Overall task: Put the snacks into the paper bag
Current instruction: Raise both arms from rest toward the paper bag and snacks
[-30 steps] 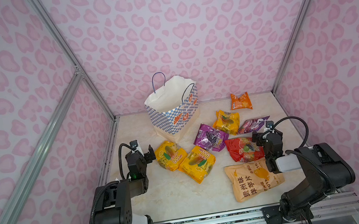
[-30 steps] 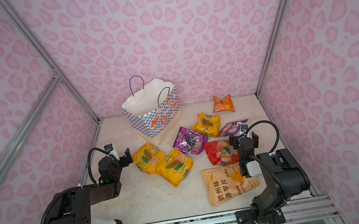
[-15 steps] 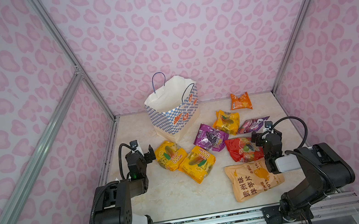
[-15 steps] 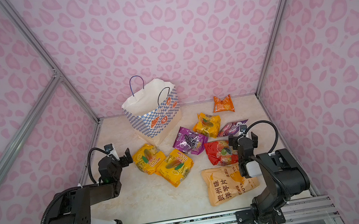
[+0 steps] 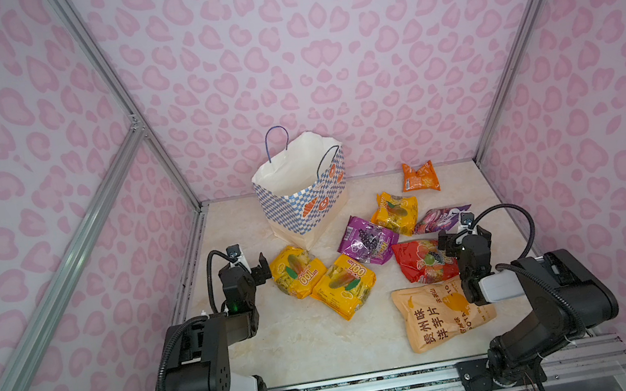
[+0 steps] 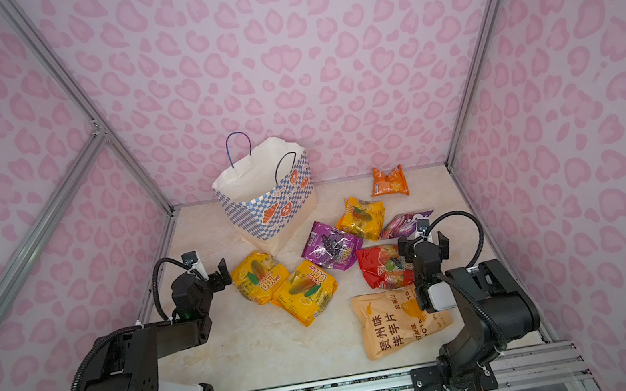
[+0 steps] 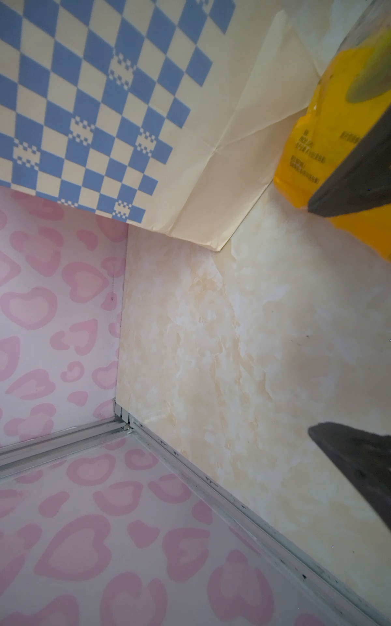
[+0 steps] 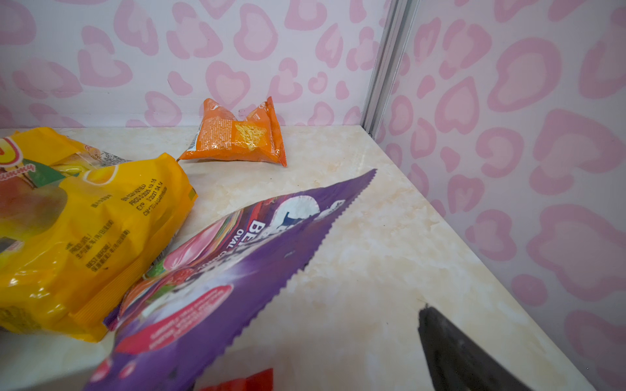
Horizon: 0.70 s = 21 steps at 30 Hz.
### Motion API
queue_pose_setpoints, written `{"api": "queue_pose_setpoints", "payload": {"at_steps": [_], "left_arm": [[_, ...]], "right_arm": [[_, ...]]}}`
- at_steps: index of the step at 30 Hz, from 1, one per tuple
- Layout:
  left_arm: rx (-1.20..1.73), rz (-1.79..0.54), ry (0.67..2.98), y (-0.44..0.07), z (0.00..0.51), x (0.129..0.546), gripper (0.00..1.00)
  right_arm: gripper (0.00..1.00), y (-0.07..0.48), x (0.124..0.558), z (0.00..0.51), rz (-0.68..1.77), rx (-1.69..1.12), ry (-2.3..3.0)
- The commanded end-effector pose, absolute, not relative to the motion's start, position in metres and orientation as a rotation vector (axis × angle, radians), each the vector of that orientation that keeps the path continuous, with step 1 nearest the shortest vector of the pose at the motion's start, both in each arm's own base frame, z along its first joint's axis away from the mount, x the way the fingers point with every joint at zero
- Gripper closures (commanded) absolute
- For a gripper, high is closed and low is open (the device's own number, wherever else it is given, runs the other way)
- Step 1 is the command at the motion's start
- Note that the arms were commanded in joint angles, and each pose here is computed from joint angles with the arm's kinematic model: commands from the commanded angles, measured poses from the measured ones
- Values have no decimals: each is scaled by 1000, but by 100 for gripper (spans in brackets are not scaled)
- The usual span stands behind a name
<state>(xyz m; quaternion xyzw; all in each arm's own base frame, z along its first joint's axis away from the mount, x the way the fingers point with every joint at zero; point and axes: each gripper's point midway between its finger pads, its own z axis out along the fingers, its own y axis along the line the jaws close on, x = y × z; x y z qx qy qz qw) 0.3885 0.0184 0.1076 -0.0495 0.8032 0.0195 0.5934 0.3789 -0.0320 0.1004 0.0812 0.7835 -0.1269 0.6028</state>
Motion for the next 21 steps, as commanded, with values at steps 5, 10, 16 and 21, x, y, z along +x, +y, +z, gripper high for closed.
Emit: {"api": "queue_pose_setpoints", "payload": {"at_steps": [5,10,16,21], "left_arm": [[-114,18,1830,20,117,390,3],[-111,6,1821,20,118,388,3],[-332,55,1883,39,173,387,3],[-756,-131,2034,42,217,368,3]], "right_arm": [[0,-33,381,107,-290,199,1781],[0,-43,382,105,-258,248,1793],[0,-42,364,146,-381,272,1725],[0,-80,336,187,-316,765,1588]]}}
